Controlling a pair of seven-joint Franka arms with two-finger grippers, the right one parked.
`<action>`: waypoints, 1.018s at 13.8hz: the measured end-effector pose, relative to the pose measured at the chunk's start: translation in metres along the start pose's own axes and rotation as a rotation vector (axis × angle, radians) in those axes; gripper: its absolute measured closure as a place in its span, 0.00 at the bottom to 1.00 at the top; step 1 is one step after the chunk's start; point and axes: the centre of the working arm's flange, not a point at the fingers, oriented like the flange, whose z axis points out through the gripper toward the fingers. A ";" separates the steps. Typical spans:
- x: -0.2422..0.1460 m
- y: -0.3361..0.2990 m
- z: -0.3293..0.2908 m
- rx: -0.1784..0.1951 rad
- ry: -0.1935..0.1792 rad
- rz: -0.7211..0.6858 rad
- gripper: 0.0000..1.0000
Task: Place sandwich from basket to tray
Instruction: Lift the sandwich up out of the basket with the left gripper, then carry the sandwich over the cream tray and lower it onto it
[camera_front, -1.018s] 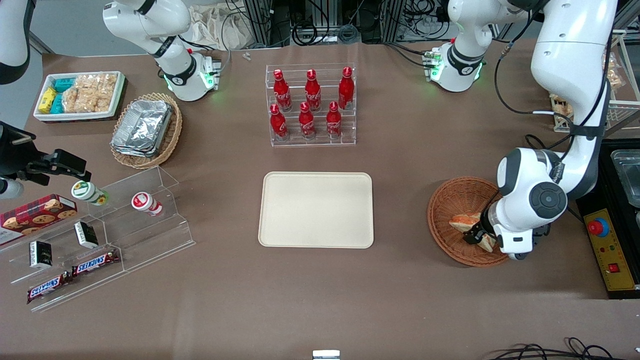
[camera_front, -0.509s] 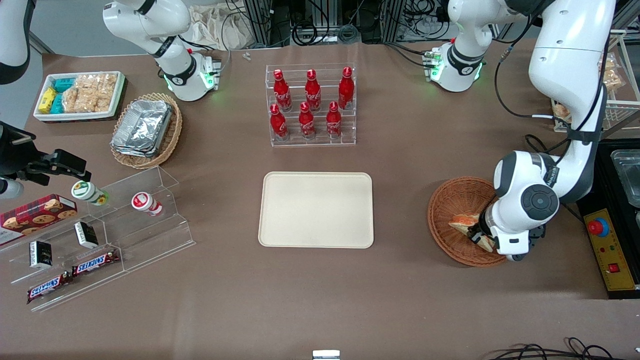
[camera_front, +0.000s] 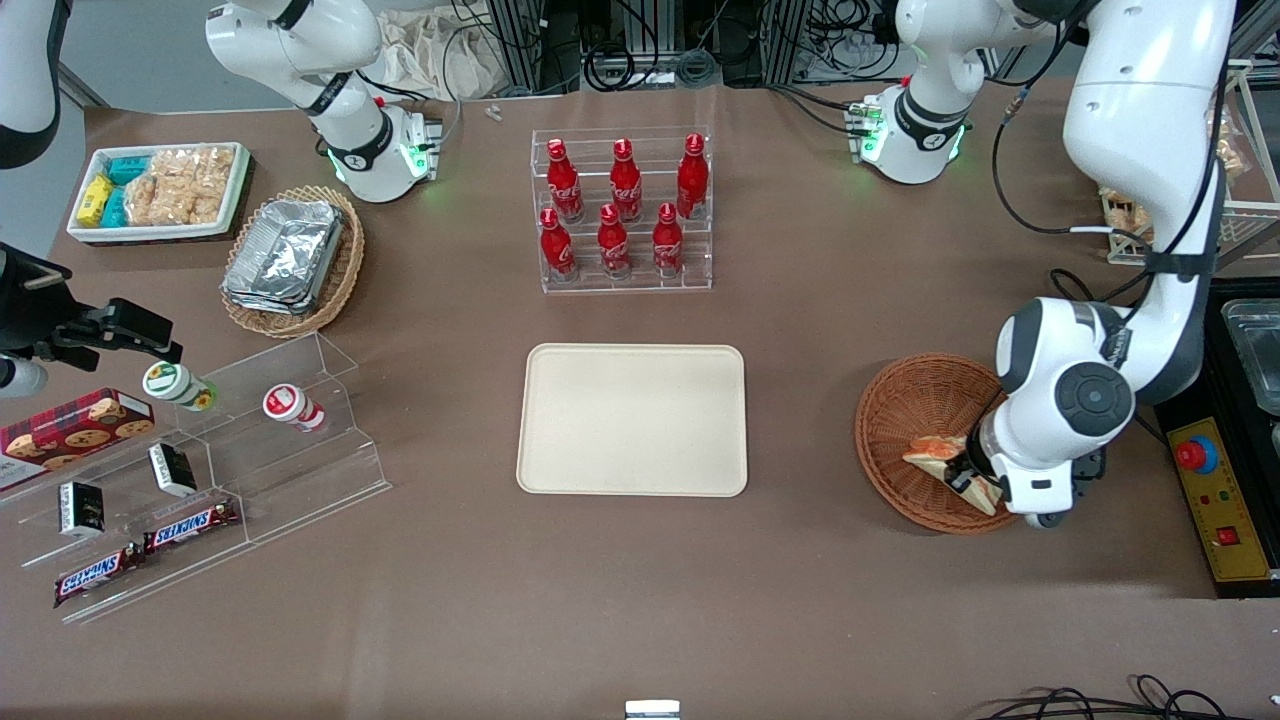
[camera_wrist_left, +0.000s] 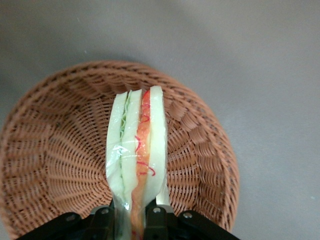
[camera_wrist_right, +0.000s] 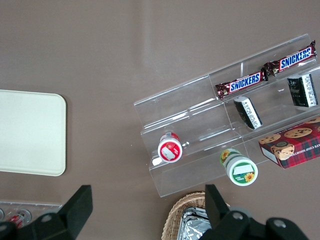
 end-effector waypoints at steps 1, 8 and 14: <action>0.003 -0.002 -0.020 0.001 0.009 0.020 0.84; 0.008 -0.016 -0.186 0.073 -0.093 0.167 0.84; -0.070 0.029 -0.253 -0.049 -0.197 0.409 0.84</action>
